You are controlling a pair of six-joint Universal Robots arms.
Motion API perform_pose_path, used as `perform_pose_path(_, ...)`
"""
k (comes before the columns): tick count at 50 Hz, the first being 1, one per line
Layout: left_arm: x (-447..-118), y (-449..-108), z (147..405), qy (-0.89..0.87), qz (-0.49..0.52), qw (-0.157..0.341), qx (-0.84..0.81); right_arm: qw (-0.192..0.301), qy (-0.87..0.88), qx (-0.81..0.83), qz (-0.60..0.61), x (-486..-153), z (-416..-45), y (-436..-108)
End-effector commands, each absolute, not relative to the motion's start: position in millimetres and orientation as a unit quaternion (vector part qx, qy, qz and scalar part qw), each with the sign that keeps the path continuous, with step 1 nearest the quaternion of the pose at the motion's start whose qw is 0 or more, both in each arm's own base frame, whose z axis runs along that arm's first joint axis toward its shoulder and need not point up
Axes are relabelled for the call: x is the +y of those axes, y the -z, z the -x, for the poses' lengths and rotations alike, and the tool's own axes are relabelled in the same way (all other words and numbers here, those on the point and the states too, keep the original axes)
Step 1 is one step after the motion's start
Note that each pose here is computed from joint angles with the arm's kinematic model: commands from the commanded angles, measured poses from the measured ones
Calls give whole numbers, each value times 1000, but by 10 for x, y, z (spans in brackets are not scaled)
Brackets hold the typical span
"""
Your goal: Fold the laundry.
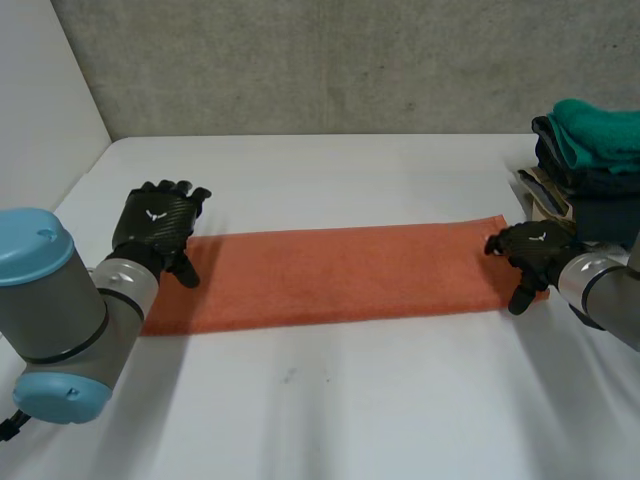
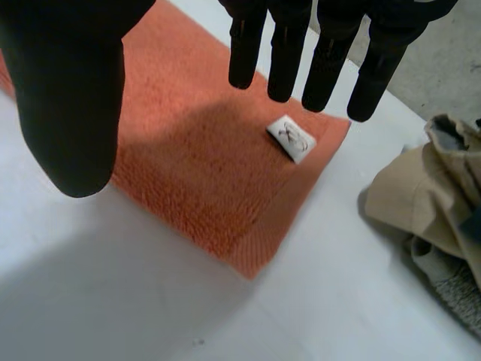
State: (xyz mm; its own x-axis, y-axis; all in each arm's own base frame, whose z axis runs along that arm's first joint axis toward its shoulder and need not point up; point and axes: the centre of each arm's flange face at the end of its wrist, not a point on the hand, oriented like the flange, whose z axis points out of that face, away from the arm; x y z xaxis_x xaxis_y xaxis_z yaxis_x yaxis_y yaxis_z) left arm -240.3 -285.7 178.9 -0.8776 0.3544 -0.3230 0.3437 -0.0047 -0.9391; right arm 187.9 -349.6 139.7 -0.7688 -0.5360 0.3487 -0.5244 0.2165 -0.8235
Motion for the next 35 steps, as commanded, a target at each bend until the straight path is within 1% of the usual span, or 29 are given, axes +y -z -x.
perform_pose_path(1,-2859,-1772,2415,-663,252,3,-705,-9,522,776,353,-3597,-1878,-1140)
perform_pose_path(3,-2855,-1761,2414,-661,252,3,-706,-19,522,774,358,-3625,-1856,-1122)
perform_pose_path(6,-2852,-1768,2410,-662,251,2,-706,-59,527,777,339,-3720,-1651,-1126)
perform_pose_path(7,-2855,-1773,2405,-662,251,2,-706,-80,531,778,325,-3768,-1519,-1140)
perform_pose_path(10,-2847,-1804,2397,-665,249,1,-704,-103,540,772,319,-3791,-1394,-1255)
perform_pose_path(12,-2848,-1836,2391,-669,247,1,-701,-132,551,756,328,-3792,-1303,-1446)
perform_pose_path(14,-2844,-1853,2390,-670,247,1,-700,-161,550,750,329,-3821,-1176,-1519)
perform_pose_path(15,-2843,-1859,2389,-671,246,1,-699,-189,546,747,331,-3851,-1035,-1556)
perform_pose_path(19,-2837,-1867,2380,-672,245,1,-699,-238,535,736,340,-3914,-798,-1627)
perform_pose_path(20,-2836,-1873,2380,-672,245,1,-699,-257,528,729,351,-3929,-748,-1630)
perform_pose_path(22,-2841,-1894,2372,-674,243,0,-697,-263,528,723,360,-3923,-779,-1656)
perform_pose_path(25,-2833,-1995,2357,-685,238,-1,-689,-238,568,689,381,-3837,-1192,-1867)
perform_pose_path(26,-2834,-2017,2351,-687,236,-1,-687,-211,596,671,387,-3762,-1468,-1974)
perform_pose_path(29,-2823,-2117,2335,-698,230,-1,-678,-164,635,644,394,-3622,-1871,-2101)
perform_pose_path(30,-2823,-2139,2324,-700,228,-2,-677,-132,656,623,406,-3500,-2140,-2143)
perform_pose_path(33,-2813,-2182,2289,-704,222,-2,-675,-86,686,579,432,-3278,-2570,-2190)
perform_pose_path(34,-2806,-2189,2287,-704,221,-2,-675,-57,706,540,455,-3089,-2868,-2213)
perform_pose_path(35,-2805,-2195,2281,-705,220,-2,-674,-41,715,520,465,-2981,-3018,-2221)
